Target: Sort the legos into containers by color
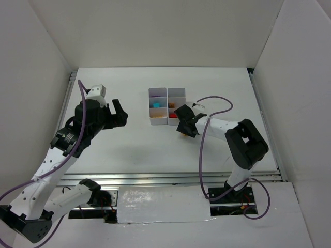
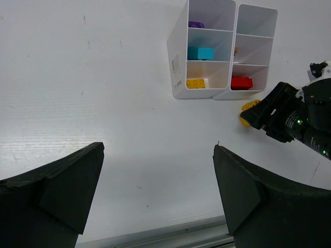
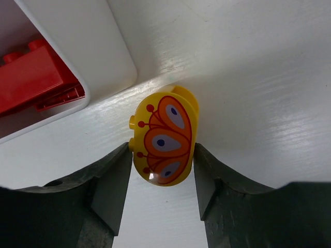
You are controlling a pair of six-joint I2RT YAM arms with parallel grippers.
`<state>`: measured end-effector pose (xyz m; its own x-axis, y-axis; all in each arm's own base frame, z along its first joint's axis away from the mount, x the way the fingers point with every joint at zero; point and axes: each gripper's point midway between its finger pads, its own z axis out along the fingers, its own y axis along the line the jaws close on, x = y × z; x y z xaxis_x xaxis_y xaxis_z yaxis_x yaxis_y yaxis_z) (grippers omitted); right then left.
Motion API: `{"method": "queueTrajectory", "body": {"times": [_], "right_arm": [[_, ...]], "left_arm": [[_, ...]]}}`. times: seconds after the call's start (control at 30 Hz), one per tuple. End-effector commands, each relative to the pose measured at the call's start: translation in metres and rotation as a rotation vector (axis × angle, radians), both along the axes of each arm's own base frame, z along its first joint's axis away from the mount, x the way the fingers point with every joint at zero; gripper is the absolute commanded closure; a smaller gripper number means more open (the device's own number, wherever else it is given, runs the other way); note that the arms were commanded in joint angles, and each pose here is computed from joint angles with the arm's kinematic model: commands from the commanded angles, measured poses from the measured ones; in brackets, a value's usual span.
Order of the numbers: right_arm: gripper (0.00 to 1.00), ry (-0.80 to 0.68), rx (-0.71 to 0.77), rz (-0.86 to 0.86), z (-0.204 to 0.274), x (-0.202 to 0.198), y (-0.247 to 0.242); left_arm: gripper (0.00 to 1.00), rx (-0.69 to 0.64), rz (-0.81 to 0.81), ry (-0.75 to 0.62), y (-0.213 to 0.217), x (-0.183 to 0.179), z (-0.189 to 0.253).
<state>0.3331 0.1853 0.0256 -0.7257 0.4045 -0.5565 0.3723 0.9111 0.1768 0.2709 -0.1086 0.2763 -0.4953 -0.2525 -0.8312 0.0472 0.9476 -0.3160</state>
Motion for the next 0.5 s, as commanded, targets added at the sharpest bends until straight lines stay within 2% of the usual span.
{"method": "queueTrajectory", "body": {"times": [0.0,0.13,0.2,0.23,0.47], "right_arm": [[0.45,-0.03,-0.021,-0.027,0.005,0.01,0.0],[0.52,-0.011,-0.031,-0.025,-0.002,0.006,-0.003],[0.7,-0.017,-0.022,-0.015,0.001,0.005,-0.002],[0.93,-0.022,-0.023,-0.007,0.003,0.003,-0.003],[0.96,-0.087,-0.009,0.052,0.046,-0.009,-0.007]], "left_arm": [[0.01,-0.028,-0.034,-0.07,-0.005,0.001,0.019],[0.0,-0.039,-0.049,-0.055,-0.009,0.002,0.012],[0.0,-0.039,-0.049,-0.056,-0.008,0.002,0.012],[0.0,-0.037,-0.05,-0.058,-0.008,0.002,0.012],[0.01,-0.035,-0.056,-0.065,-0.008,0.001,0.014]]}}
